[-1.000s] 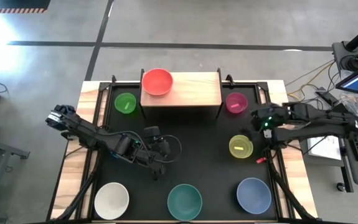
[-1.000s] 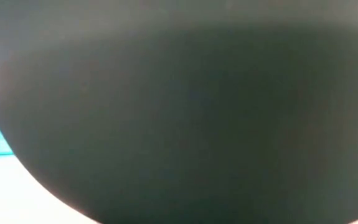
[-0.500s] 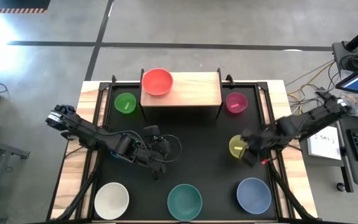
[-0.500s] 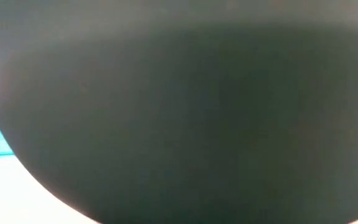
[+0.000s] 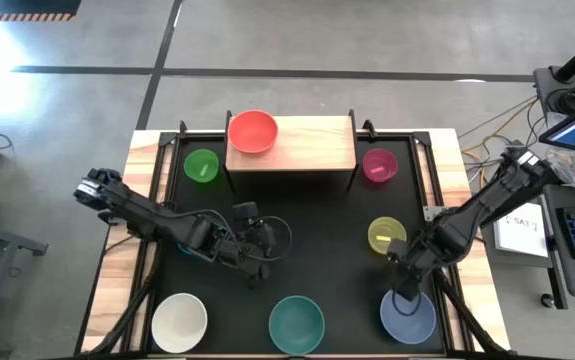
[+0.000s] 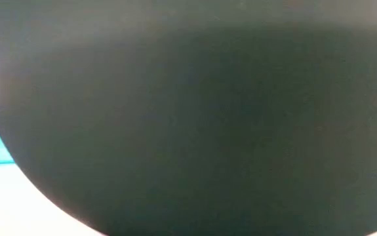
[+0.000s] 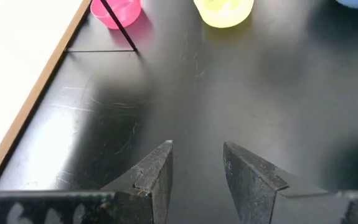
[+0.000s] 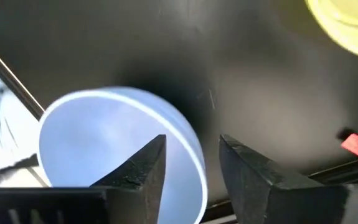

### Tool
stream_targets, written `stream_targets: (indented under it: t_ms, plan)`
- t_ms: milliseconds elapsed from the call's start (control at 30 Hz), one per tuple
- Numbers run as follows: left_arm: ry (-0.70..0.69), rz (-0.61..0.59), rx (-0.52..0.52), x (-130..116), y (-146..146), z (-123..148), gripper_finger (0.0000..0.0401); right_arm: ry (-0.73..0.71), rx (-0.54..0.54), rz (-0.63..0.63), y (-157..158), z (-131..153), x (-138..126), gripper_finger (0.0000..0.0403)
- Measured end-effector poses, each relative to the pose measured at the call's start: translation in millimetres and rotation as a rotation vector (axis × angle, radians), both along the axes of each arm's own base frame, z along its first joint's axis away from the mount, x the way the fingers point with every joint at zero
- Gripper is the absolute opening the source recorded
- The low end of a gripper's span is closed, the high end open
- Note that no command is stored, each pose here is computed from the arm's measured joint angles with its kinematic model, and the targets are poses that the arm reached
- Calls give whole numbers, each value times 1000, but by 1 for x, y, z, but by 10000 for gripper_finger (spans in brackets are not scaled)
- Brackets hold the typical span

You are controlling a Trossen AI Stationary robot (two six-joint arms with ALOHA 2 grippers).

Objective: Place and stack bowls onto a shelf
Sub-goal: Stack the large blue bowl on top of the orange bowl on the shelf

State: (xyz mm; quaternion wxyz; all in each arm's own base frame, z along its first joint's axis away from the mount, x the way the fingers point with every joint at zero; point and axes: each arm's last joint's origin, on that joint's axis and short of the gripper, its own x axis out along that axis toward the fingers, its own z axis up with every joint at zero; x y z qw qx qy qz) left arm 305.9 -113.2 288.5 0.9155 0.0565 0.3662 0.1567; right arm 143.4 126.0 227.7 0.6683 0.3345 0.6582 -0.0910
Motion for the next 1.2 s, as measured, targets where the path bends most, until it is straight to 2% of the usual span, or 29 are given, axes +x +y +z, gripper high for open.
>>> stream_targets:
  t_ms: [167, 267, 567, 867, 1067, 1200]
  plan:
    - [8, -4, -2, 6, -3, -7, 123, 2, -3, 84, 14, 3, 6, 161]
    - [7, -4, -2, 10, -4, -11, 123, 13, -45, 150, 20, 3, 10, 165]
    - [-8, -24, -22, 12, -10, -13, 123, 86, -143, 372, 31, -18, 23, 160]
    - [-7, -34, -22, 11, -13, -14, 123, 148, -189, 436, 39, -41, 31, 148]
    - [-6, -45, -22, 10, -16, -14, 123, 106, -170, 465, 44, -45, 36, 134]
    - [-6, -49, -22, 9, -18, -14, 123, 77, -152, 456, 47, -47, 40, 111]
